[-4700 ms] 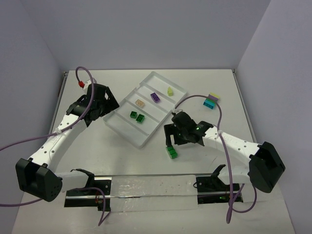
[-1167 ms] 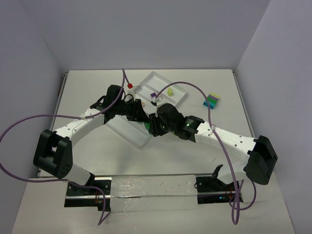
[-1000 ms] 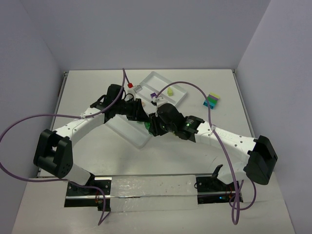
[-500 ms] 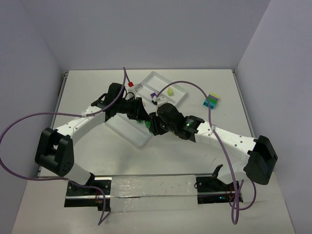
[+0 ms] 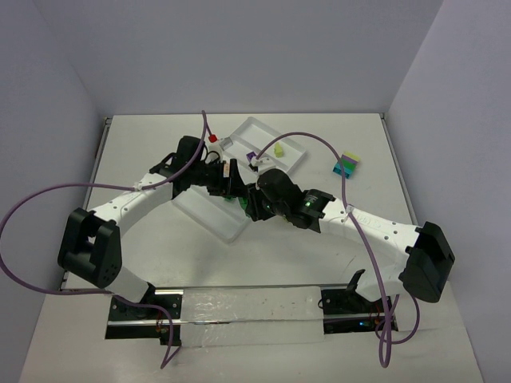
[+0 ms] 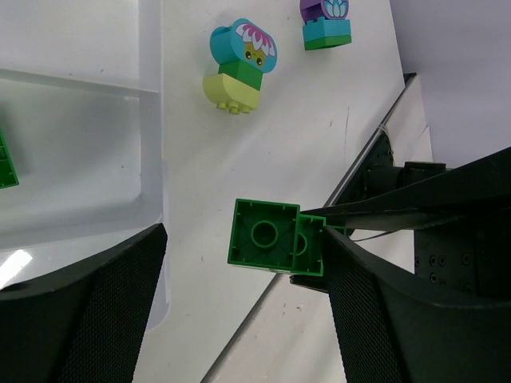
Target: Sort the legos into containers by color
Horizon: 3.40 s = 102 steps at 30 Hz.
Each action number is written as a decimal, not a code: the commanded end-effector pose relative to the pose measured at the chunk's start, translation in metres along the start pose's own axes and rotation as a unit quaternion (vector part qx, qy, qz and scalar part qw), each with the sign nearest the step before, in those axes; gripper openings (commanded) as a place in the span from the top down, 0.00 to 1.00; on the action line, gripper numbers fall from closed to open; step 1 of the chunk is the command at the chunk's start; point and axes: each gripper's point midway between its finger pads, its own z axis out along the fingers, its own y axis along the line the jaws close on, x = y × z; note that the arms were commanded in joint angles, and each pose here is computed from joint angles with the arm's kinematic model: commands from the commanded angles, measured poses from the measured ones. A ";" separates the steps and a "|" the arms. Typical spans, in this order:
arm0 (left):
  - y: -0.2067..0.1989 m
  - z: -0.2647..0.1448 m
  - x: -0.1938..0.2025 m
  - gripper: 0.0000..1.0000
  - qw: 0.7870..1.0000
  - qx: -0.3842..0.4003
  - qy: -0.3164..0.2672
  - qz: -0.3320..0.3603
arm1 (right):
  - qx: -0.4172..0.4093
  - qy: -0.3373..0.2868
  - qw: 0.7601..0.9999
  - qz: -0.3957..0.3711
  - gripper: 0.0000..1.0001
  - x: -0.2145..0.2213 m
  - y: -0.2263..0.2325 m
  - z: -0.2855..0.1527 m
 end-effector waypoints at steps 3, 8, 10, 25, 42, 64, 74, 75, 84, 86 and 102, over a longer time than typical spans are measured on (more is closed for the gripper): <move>-0.004 0.000 -0.005 0.17 1.000 0.009 -0.003 0.010 | -0.009 -0.048 0.999 -0.001 0.99 -0.031 0.008 -0.012; -0.010 0.001 0.001 0.26 0.999 0.040 0.005 0.008 | -0.008 -0.049 0.999 -0.003 0.99 -0.033 0.008 -0.013; -0.010 0.003 0.003 0.30 0.999 0.046 0.008 0.005 | -0.007 -0.051 0.999 -0.003 0.99 -0.034 0.008 -0.014; -0.012 0.006 0.002 0.88 0.999 0.053 0.008 -0.005 | -0.003 -0.051 0.999 -0.006 0.99 -0.033 0.006 -0.012; 0.100 -0.042 -0.051 1.00 0.952 -0.234 -0.143 -0.136 | 0.014 -0.049 0.999 -0.004 0.99 -0.025 -0.004 -0.013; 0.177 -0.041 -0.069 0.23 0.884 -0.404 -0.163 -0.168 | 0.020 -0.048 0.999 0.005 0.99 -0.022 -0.009 -0.014; 0.110 -0.062 -0.087 0.09 0.913 -0.326 -0.201 -0.144 | -0.006 -0.050 0.998 0.024 0.99 -0.031 -0.008 -0.013; 0.101 -0.066 -0.087 0.10 0.918 -0.310 -0.207 -0.138 | -0.017 -0.052 0.998 0.035 0.99 -0.035 -0.008 -0.015; 0.016 -0.054 -0.062 0.19 0.972 -0.068 -0.205 -0.093 | -0.132 -0.061 0.970 0.195 0.98 -0.066 -0.025 -0.016; -0.004 -0.053 -0.062 0.19 0.974 -0.011 -0.207 -0.088 | -0.159 -0.074 0.960 0.218 0.98 -0.076 -0.023 -0.020; -0.039 -0.038 -0.029 0.24 0.960 0.171 -0.191 -0.114 | -0.246 -0.095 0.924 0.277 0.98 -0.096 -0.006 -0.025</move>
